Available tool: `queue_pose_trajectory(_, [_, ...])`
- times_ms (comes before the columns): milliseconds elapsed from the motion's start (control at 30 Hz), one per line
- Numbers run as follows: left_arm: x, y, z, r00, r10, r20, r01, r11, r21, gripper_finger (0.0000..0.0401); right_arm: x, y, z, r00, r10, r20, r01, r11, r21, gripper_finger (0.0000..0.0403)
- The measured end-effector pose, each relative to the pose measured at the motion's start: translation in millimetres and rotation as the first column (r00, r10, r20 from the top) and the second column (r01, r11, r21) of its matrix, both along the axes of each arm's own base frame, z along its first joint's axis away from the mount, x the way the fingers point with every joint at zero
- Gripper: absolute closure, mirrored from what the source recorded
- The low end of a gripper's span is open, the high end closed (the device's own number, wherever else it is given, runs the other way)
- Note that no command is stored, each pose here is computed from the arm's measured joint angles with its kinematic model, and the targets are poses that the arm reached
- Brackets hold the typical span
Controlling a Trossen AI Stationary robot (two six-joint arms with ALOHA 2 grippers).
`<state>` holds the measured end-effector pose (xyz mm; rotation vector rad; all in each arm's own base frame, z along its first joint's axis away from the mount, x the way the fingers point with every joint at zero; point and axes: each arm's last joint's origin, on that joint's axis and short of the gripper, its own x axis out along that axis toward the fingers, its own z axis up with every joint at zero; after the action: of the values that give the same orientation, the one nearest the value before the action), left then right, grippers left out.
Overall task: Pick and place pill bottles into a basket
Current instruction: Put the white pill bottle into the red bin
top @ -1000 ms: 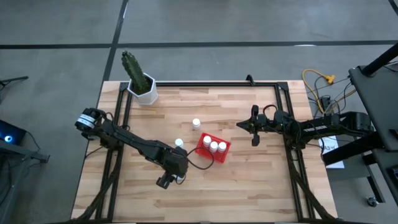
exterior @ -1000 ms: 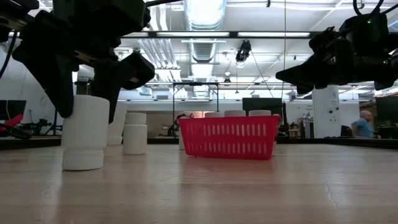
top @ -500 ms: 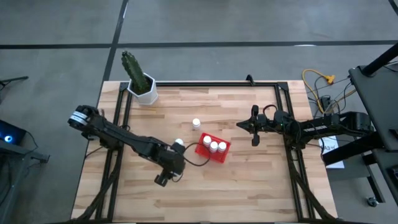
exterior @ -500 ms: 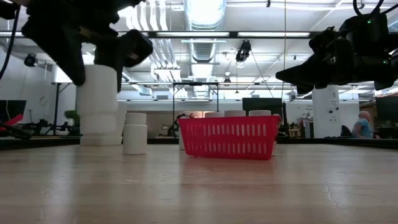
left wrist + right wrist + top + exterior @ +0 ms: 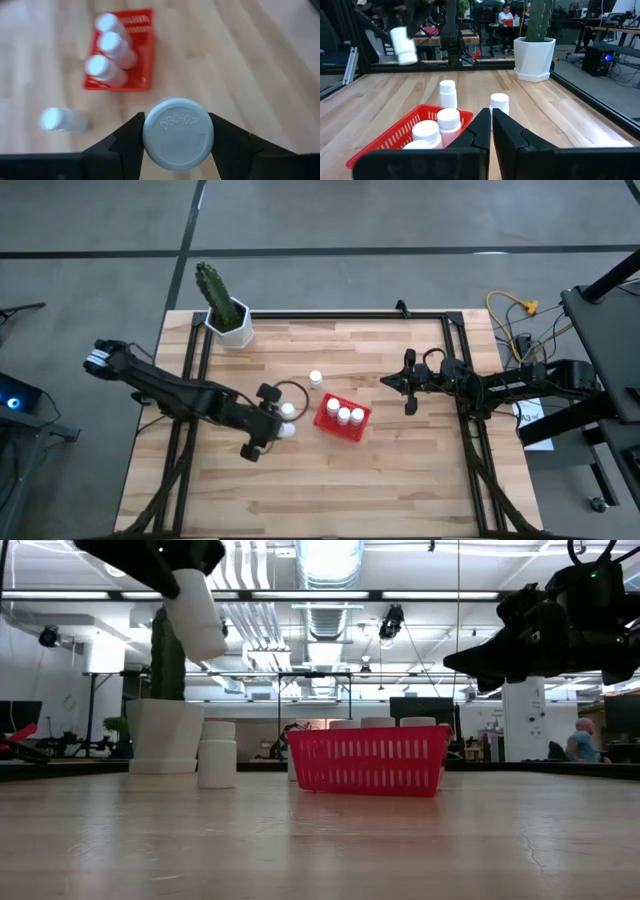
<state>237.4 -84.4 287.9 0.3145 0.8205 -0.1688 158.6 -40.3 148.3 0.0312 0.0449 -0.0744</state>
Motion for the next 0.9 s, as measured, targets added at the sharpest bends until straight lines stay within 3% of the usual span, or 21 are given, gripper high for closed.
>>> queue_pose_trajectory(267, [-15,11,9,0.99,0.087,0.109,-0.101,0.986,0.134,0.0225,1,0,2,1.0,0.0,0.009,0.0,1.0,0.001,0.0394])
queue_pose_trajectory(667, [-19,15,16,0.944,0.02,0.329,-0.099,0.969,0.224,0.0225,11,3,17,0.997,0.035,0.062,-0.034,0.999,-0.018,0.0394])
queue_pose_trajectory(900, [-30,21,21,0.875,0.011,0.484,-0.141,0.962,0.233,0.0225,18,7,27,0.993,0.069,0.091,-0.057,0.99,-0.126,0.0394])
